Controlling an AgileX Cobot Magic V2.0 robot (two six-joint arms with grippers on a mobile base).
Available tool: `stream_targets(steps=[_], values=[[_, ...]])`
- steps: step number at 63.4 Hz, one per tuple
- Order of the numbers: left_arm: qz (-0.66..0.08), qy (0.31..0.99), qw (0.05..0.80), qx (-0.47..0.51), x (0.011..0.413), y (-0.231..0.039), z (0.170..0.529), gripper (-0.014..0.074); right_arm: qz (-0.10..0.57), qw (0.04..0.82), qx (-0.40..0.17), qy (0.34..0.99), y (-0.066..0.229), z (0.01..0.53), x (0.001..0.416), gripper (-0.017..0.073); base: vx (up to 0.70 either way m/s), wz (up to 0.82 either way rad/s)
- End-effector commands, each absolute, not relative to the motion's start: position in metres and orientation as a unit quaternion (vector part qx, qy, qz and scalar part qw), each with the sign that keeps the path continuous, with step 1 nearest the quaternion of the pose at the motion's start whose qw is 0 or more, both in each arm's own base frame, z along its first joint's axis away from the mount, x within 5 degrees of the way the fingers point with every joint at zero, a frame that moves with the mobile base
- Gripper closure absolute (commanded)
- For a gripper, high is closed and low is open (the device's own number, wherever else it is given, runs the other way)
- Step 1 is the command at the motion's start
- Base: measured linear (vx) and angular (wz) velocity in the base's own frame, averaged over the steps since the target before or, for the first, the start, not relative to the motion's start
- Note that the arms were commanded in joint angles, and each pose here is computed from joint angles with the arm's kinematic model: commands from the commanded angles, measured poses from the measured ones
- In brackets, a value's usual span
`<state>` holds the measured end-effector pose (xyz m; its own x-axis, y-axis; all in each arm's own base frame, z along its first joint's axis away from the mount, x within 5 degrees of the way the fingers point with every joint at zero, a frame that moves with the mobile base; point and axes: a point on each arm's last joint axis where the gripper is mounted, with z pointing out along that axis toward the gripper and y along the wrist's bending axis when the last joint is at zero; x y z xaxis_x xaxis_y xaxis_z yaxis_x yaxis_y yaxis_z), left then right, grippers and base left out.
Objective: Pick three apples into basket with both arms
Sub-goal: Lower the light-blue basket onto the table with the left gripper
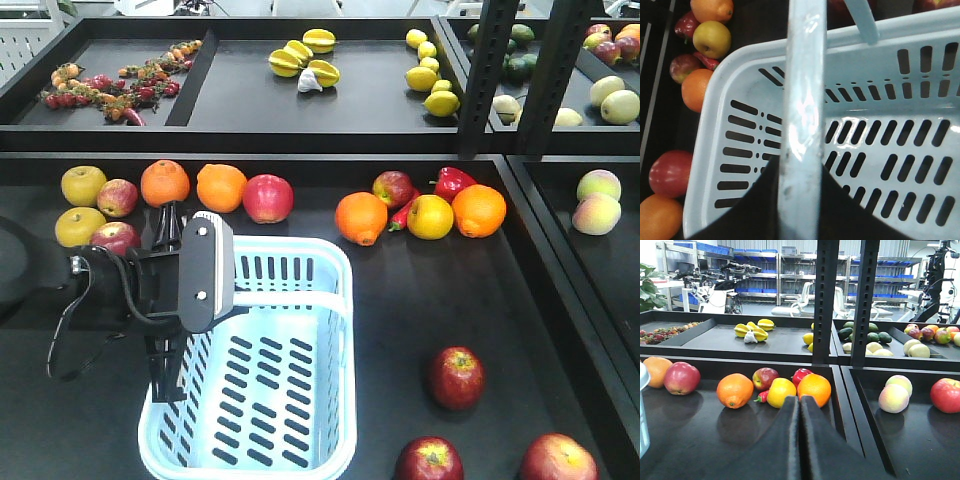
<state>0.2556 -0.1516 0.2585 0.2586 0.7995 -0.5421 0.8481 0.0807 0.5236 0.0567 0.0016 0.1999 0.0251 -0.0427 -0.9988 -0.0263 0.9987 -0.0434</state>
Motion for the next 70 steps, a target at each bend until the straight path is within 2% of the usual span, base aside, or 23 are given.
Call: stream_targets(steps=[1, 27, 39, 51, 70], values=[[-0.021, 0.614, 0.443, 0.653, 0.263, -0.15, 0.272, 0.06, -0.013, 0.736, -0.025, 0.677, 0.001, 0.202, 0.057, 0.0568, 0.0, 0.0], [-0.025, 0.627, 0.415, 0.659, 0.274, -0.152, 0.25, 0.0596, -0.013, 0.736, -0.025, 0.677, 0.001, 0.202, 0.057, 0.0568, 0.0, 0.0], [-0.028, 0.63, 0.411, 0.659, 0.275, -0.153, 0.247, 0.0552, -0.013, 0.736, -0.025, 0.677, 0.001, 0.202, 0.057, 0.0568, 0.0, 0.0], [-0.034, 0.627, 0.407, 0.663, 0.274, -0.153, 0.247, 0.0383, -0.013, 0.736, -0.025, 0.677, 0.001, 0.202, 0.057, 0.0568, 0.0, 0.0], [-0.043, 0.625, 0.404, 0.667, 0.272, -0.154, 0.247, 0.0004, -0.013, 0.736, -0.025, 0.677, 0.001, 0.202, 0.057, 0.0568, 0.0, 0.0]])
